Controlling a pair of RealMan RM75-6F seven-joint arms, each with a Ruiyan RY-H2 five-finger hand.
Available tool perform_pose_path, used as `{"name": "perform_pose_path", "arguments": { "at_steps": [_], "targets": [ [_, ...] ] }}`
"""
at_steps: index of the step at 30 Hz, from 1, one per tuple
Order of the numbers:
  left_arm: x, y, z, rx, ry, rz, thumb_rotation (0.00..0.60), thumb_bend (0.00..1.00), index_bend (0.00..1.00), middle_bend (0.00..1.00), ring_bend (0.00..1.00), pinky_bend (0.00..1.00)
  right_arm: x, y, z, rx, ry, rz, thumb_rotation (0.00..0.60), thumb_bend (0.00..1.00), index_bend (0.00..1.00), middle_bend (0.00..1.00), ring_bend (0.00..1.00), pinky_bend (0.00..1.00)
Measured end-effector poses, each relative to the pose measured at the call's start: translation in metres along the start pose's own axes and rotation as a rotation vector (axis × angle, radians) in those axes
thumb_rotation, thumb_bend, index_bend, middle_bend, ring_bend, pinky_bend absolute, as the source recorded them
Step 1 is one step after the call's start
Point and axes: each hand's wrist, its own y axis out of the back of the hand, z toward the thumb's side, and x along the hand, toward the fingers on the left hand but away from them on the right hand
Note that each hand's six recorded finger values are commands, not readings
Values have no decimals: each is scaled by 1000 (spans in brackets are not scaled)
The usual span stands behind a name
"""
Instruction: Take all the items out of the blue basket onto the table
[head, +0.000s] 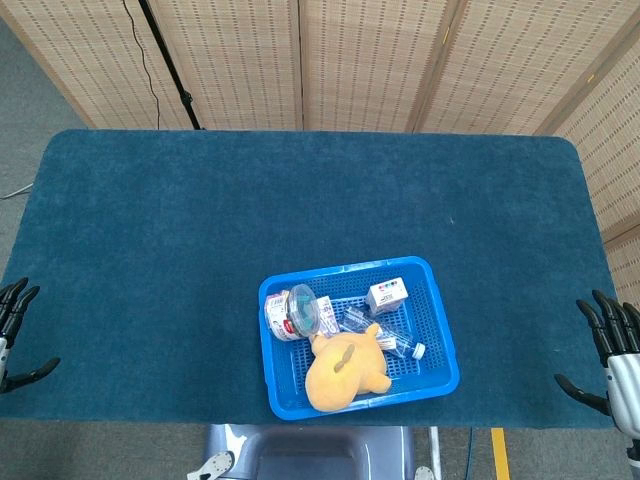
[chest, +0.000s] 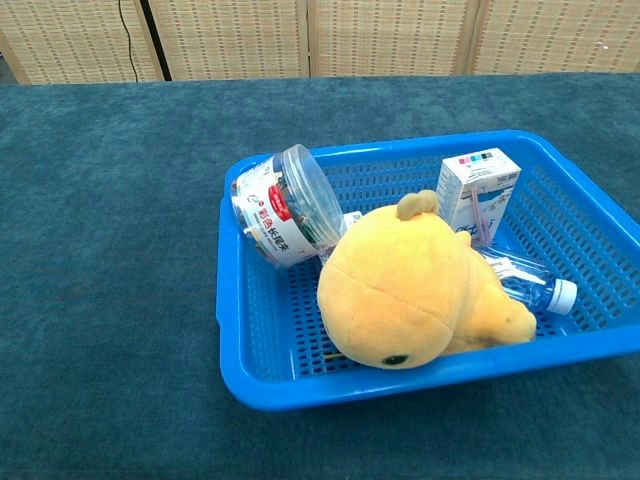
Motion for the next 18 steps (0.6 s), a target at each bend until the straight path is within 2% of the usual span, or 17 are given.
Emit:
{"name": "perform_pose_path", "arguments": {
  "at_steps": [7, 11, 18],
  "targets": [
    [3, -5, 6, -19, -29, -17, 600, 0, 0, 0, 0, 0, 1, 3, -1, -8, -4, -8, 600, 0, 0, 0, 0, 0],
    [10, -10, 23, -121, -91, -74, 600, 0, 0, 0, 0, 0, 1, 5, -1, -15, -5, -12, 600, 0, 0, 0, 0, 0],
    [34, -6, 70, -258, -234, -124, 600, 0, 0, 0, 0, 0, 1, 6, -3, -21, -7, -10, 600, 0, 0, 0, 0, 0]
  ]
}}
